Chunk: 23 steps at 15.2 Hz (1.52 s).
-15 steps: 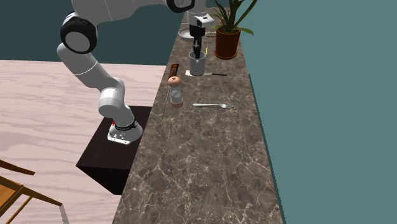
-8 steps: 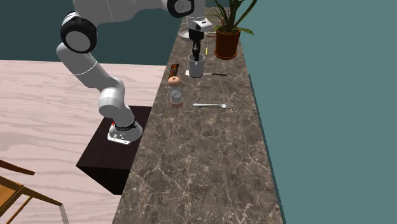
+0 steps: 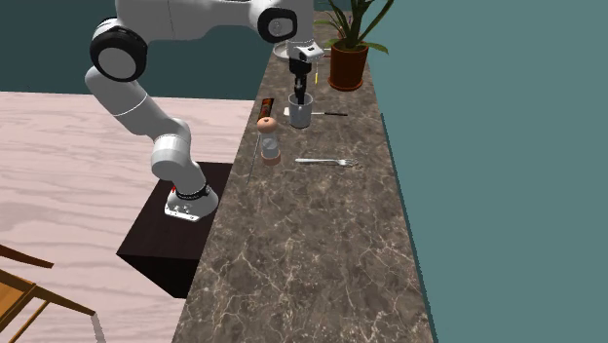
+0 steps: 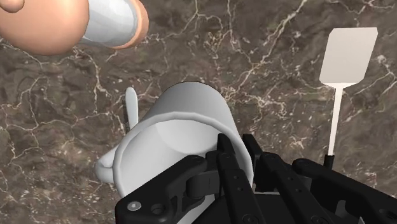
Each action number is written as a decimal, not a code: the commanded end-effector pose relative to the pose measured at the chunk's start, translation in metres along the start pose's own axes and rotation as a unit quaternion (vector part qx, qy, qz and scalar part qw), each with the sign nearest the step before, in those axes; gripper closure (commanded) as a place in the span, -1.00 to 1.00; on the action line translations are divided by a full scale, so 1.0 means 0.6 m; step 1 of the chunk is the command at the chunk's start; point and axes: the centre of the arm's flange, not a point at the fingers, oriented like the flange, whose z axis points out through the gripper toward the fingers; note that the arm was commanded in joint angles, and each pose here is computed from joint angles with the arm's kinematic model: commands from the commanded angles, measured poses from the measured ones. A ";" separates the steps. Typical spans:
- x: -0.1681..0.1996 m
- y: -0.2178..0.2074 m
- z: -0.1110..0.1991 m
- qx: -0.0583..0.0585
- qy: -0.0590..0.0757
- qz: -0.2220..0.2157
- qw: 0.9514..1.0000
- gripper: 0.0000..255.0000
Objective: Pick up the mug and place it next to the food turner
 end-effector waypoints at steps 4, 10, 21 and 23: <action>0.001 -0.002 0.045 0.000 0.000 0.000 1.000 1.00; -0.001 -0.006 0.098 0.000 0.000 0.000 1.000 1.00; -0.002 -0.009 0.158 0.000 0.000 0.000 1.000 1.00; -0.002 -0.009 0.158 0.000 0.000 0.000 1.000 1.00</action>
